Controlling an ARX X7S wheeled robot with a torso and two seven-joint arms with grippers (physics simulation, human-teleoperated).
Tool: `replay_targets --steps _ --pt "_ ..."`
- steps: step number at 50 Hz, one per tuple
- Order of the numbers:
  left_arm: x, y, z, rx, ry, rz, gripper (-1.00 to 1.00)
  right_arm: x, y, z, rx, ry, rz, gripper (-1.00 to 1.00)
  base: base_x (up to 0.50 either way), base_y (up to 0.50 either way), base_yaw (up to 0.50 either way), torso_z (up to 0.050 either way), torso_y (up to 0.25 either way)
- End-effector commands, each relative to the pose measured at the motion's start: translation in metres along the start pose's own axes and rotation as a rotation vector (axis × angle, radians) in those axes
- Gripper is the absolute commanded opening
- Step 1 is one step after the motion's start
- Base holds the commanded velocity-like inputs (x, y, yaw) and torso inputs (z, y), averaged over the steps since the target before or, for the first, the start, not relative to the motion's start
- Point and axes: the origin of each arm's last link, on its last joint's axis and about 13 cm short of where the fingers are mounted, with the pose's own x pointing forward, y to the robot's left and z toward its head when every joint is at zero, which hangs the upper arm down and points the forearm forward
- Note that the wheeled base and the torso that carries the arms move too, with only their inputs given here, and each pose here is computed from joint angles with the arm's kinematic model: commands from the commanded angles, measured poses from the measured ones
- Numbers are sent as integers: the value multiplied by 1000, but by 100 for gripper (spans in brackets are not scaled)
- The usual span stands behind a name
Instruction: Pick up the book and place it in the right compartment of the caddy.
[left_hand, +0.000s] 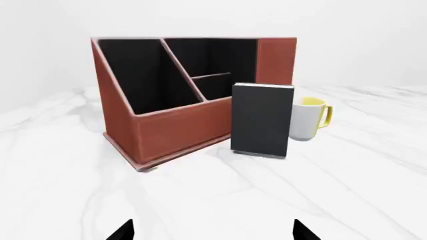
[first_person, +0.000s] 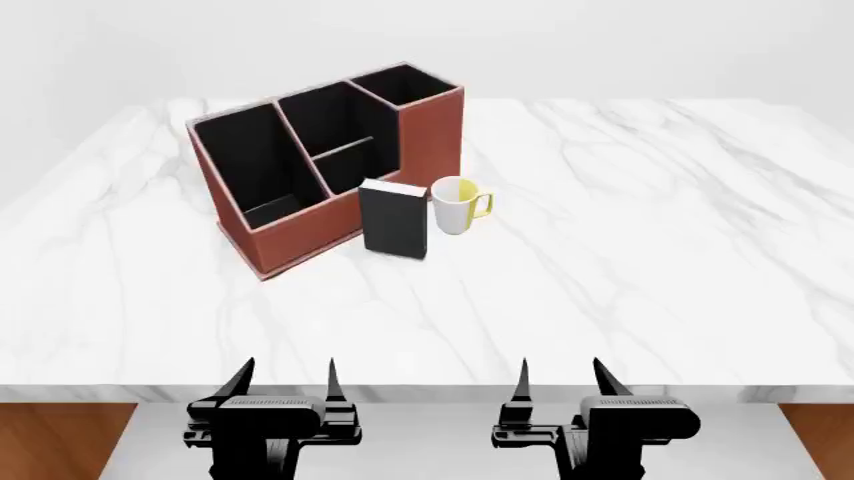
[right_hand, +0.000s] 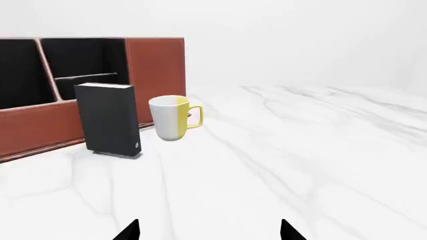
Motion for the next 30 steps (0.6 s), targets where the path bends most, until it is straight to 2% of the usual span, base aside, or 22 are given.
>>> replay_targets --steps 1,17,18,20,21,23,26,28,30 --pt "-1 0 1 0 -5 4 100 0 -1 0 9 3 -12 100 0 0 0 0 0" --pt "2 3 5 27 -29 36 100 -1 -1 1 -5 0 -16 100 0 0 0 0 0" --pt "1 4 10 0 -28 29 100 -2 -1 5 4 -13 -16 100 0 0 0 0 0" --pt "1 5 19 16 -33 47 100 -3 -1 9 5 0 -31 100 0 0 0 0 0" --pt "0 6 30 -20 -63 48 100 -4 0 15 23 -25 -18 100 0 0 0 0 0" --pt "1 7 46 16 -115 60 100 -2 0 24 -59 -29 -40 100 0 0 0 0 0" --pt "0 10 74 19 -149 55 100 -2 -5 53 -2 -73 -44 100 0 0 0 0 0" --pt "1 13 97 42 -171 44 100 -2 -11 81 -27 -97 -58 100 0 0 0 0 0" --pt "1 15 108 46 -177 40 100 -3 -14 92 -37 -110 -64 100 0 0 0 0 0"
